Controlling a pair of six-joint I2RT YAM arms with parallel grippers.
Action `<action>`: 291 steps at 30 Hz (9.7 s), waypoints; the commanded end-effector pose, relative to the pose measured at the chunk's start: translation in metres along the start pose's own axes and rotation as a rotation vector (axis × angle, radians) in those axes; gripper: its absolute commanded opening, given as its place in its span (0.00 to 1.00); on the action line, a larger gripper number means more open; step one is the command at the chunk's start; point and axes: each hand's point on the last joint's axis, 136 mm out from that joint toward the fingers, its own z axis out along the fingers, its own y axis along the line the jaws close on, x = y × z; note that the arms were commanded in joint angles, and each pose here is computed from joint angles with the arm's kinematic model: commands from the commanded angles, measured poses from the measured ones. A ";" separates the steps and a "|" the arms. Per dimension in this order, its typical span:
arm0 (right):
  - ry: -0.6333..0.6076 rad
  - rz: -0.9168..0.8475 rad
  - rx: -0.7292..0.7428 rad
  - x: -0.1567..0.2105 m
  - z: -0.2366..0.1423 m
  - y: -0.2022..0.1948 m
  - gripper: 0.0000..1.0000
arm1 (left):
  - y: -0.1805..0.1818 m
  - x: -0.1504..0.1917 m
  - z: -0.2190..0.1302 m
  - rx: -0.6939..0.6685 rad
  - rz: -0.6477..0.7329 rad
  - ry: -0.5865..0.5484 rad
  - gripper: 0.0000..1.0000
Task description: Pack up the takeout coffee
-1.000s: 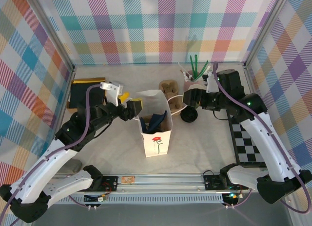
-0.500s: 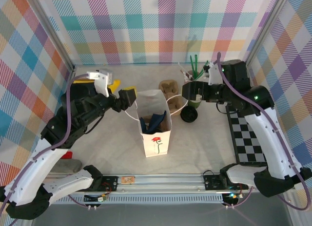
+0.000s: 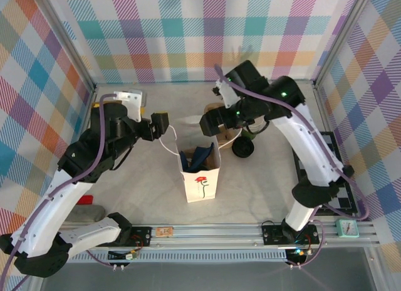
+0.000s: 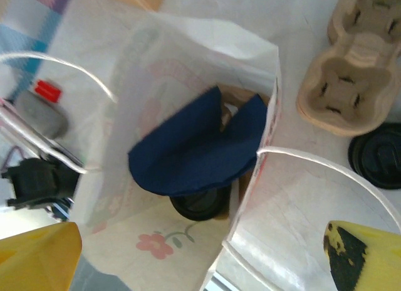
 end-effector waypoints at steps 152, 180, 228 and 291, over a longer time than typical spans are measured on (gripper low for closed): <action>-0.795 -0.008 0.743 0.121 0.037 -0.238 0.99 | 0.181 0.204 0.047 -0.742 0.063 -0.064 0.82; -0.794 0.083 0.783 0.164 0.081 -0.265 0.99 | 0.195 0.235 0.042 -0.807 0.067 -0.057 0.83; -1.013 0.063 0.743 0.111 0.105 -0.318 0.99 | 0.214 0.225 0.109 -0.620 0.041 -0.297 1.00; -0.980 -0.010 0.710 0.103 0.118 -0.312 0.99 | 0.187 0.236 0.141 -0.448 0.159 -0.213 1.00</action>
